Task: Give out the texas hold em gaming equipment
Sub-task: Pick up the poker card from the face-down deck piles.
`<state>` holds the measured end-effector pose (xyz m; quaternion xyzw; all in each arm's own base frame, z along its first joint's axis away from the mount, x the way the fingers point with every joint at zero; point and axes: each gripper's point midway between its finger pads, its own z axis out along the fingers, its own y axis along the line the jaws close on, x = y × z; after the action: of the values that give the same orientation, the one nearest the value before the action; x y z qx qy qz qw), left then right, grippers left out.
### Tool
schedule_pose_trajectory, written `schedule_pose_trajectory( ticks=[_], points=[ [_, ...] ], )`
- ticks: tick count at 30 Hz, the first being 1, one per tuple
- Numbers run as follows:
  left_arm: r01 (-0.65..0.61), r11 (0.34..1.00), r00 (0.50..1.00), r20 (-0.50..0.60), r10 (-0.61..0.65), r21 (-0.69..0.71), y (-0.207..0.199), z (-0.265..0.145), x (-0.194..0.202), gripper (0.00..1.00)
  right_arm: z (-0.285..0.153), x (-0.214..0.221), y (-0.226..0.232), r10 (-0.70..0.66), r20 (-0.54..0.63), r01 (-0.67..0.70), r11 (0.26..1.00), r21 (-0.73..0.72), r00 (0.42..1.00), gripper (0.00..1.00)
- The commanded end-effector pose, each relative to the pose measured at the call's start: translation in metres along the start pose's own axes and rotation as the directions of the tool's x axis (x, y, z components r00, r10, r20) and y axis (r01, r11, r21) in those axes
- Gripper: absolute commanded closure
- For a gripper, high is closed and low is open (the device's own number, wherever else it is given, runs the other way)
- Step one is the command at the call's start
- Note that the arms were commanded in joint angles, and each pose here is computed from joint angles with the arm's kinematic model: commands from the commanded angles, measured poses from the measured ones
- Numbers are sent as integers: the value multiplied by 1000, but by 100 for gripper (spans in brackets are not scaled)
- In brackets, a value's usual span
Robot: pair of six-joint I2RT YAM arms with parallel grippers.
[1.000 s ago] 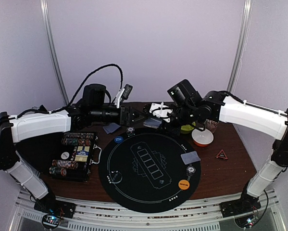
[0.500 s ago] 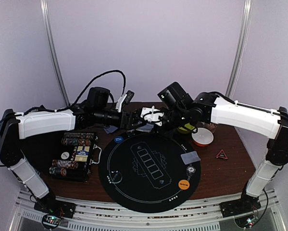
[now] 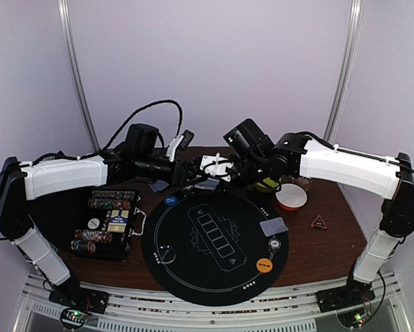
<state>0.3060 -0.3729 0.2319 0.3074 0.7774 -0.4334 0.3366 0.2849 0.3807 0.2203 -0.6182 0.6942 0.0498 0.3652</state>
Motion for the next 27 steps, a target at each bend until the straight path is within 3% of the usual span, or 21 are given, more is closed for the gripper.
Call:
schedule_pose_trajectory(
  ticks=[1,5,10,14,18,23,27],
  points=[
    [-43,995,997,54,47,-86,9,-19,-20,50,-7,-9,-4,-12,22,12,1000,22,1000,50],
    [-42,995,997,56,47,-90,10,-23,-19,50,-8,-8,-5,-9,20,8,1000,29,1000,50],
    [-61,998,996,63,62,-22,-5,-26,-22,40,-8,-9,-4,-18,25,17,1000,23,1000,50],
    [-70,997,994,85,70,-13,-9,-32,-29,39,-6,-10,-6,-21,26,20,999,29,999,50],
    [-62,998,993,98,62,-8,-11,-37,-32,50,-6,-11,-6,-24,30,23,999,30,999,50],
    [-55,998,996,74,53,22,-13,-34,-26,71,-6,-10,-6,-24,27,23,999,34,999,50],
    [-60,997,996,71,58,39,-16,-34,-25,73,-6,-10,-6,-20,29,19,999,33,999,50]
  ],
)
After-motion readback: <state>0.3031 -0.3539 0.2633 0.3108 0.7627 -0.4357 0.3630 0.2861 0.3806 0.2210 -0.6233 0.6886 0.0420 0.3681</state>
